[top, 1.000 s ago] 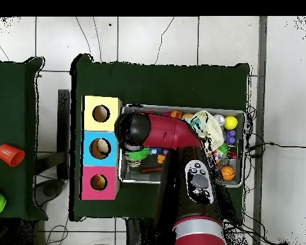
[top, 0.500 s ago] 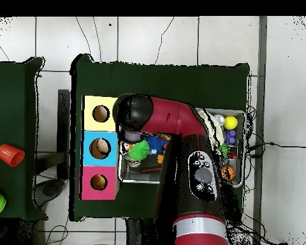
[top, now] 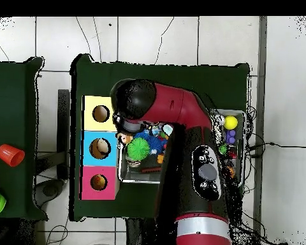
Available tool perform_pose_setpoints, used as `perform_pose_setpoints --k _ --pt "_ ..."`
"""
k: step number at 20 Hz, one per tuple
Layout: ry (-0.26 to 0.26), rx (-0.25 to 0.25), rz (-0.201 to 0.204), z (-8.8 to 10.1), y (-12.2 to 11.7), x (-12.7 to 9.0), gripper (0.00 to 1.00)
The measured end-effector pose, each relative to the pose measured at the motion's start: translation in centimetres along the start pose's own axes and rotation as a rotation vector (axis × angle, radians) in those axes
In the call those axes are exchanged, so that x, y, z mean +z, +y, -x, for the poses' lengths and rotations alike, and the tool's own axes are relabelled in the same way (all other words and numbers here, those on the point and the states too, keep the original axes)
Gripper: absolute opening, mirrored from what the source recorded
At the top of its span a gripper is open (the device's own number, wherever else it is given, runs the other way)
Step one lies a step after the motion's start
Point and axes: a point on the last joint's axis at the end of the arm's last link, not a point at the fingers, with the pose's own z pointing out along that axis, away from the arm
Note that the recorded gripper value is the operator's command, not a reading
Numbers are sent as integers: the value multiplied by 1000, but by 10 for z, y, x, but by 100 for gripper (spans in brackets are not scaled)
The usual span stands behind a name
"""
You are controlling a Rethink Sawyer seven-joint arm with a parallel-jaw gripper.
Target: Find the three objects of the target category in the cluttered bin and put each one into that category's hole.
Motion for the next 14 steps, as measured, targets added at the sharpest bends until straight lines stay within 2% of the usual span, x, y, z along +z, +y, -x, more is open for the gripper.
perform_pose_setpoints --k 9,14 --pt "-33 -10 32 14 22 -24 0" --pt "-39 -24 45 16 42 -24 0"
